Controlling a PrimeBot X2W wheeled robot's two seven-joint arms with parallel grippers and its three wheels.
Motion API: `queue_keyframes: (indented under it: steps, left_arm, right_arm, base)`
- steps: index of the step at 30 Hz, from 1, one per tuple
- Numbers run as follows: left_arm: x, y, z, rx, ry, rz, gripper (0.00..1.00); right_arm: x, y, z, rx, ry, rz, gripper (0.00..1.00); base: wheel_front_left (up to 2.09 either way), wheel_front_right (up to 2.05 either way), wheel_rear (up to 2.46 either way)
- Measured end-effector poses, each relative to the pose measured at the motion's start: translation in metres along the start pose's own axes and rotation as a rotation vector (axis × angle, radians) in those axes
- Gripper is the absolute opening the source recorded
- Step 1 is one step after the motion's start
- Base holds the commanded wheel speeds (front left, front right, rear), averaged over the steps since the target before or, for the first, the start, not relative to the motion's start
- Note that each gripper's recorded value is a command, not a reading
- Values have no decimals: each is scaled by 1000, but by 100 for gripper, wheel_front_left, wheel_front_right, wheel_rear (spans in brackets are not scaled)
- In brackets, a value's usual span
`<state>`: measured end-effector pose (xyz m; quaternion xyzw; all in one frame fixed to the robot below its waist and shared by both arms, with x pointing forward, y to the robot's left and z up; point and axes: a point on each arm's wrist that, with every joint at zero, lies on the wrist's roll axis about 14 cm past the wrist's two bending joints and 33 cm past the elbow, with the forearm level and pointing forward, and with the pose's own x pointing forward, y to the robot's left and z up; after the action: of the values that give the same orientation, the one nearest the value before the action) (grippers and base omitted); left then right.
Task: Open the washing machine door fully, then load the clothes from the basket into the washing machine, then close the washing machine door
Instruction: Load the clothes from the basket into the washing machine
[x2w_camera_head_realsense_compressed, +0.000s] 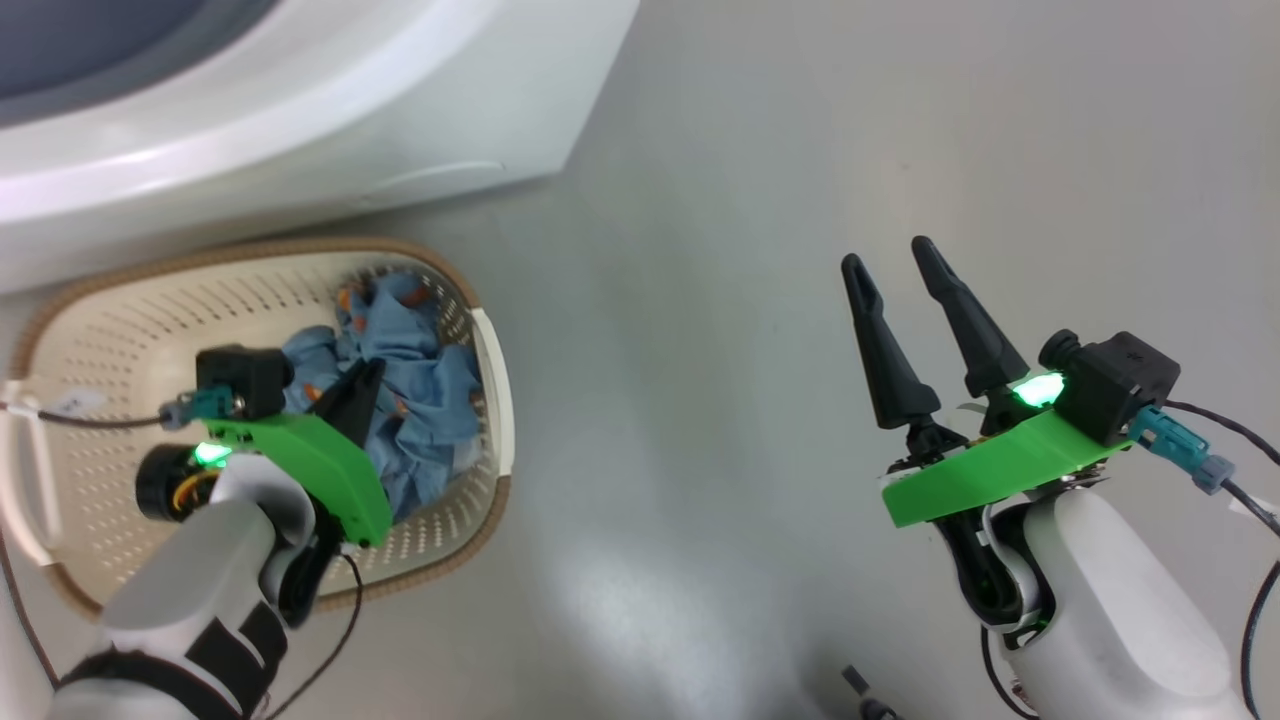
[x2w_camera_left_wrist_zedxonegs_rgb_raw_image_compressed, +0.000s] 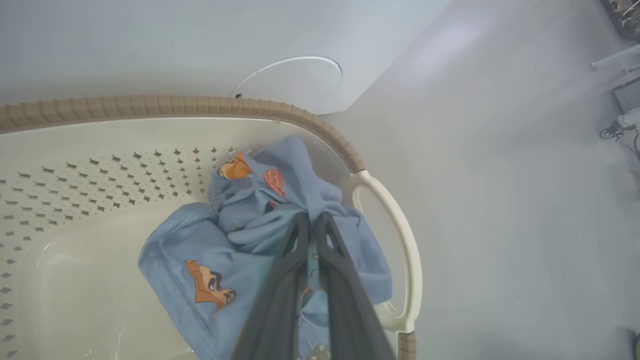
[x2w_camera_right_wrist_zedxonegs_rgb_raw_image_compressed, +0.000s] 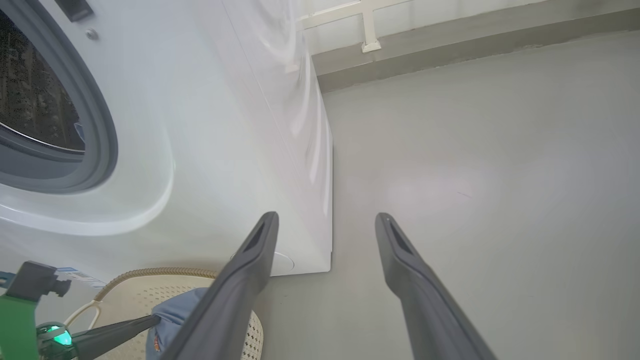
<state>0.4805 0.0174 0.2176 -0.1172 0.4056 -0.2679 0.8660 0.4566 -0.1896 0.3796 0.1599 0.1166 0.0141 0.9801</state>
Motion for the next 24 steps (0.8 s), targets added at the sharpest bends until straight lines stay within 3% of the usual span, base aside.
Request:
queue_keyframes:
  steps: [15,24]
  left_arm:
    - [-61,-23,49,-4,-194,-9,0]
    - [-104,-35,102,-8,-399,-19,0]
  right_arm:
    - [-23,15,44,-11,-92,58,100]
    - [-36,25,58,-11,-122,92,100]
  base:
    - [0,0,0]
    - [0,0,0]
